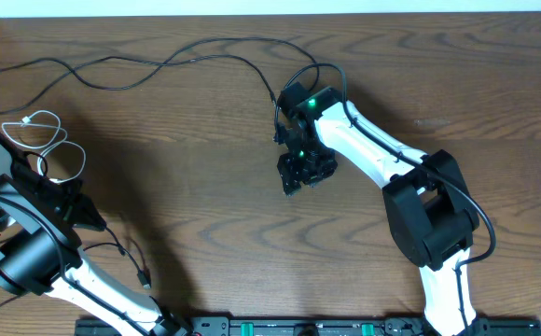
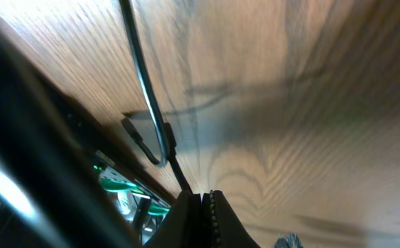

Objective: Untangle cables

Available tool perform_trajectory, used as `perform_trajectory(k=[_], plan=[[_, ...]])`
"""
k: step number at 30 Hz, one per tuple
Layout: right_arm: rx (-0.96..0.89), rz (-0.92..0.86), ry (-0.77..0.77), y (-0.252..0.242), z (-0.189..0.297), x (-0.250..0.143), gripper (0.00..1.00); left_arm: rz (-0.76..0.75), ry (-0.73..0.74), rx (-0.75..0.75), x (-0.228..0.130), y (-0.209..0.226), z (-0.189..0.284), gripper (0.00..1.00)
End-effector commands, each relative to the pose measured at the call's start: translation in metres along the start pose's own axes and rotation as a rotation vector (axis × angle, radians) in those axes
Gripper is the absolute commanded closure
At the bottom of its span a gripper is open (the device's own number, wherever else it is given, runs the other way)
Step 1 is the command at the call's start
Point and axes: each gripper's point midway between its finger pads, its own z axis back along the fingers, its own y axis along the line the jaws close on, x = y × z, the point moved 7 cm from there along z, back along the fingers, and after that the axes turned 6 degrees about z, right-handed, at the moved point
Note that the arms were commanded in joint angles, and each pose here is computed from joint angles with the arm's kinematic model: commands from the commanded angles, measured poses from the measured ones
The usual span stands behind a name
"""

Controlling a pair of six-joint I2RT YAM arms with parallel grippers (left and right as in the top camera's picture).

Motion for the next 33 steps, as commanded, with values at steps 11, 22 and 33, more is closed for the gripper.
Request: perform_trajectory(k=[11,22,33], plan=[[0.009,0.011,-0.003,0.003,0.001,-0.001,0.44,0.031,-0.009,0.002,-0.008,0.005,0.005,0.09],[0.001,0.030,-0.005,0.002,0.002,-0.001,0.39,-0.108,-0.097,-0.110,-0.007,-0.004,0.039,0.10],[0.000,0.041,-0.009,0.002,0.001,0.000,0.38,0.304,-0.445,-0.205,0.064,0.043,0.103,0.11]])
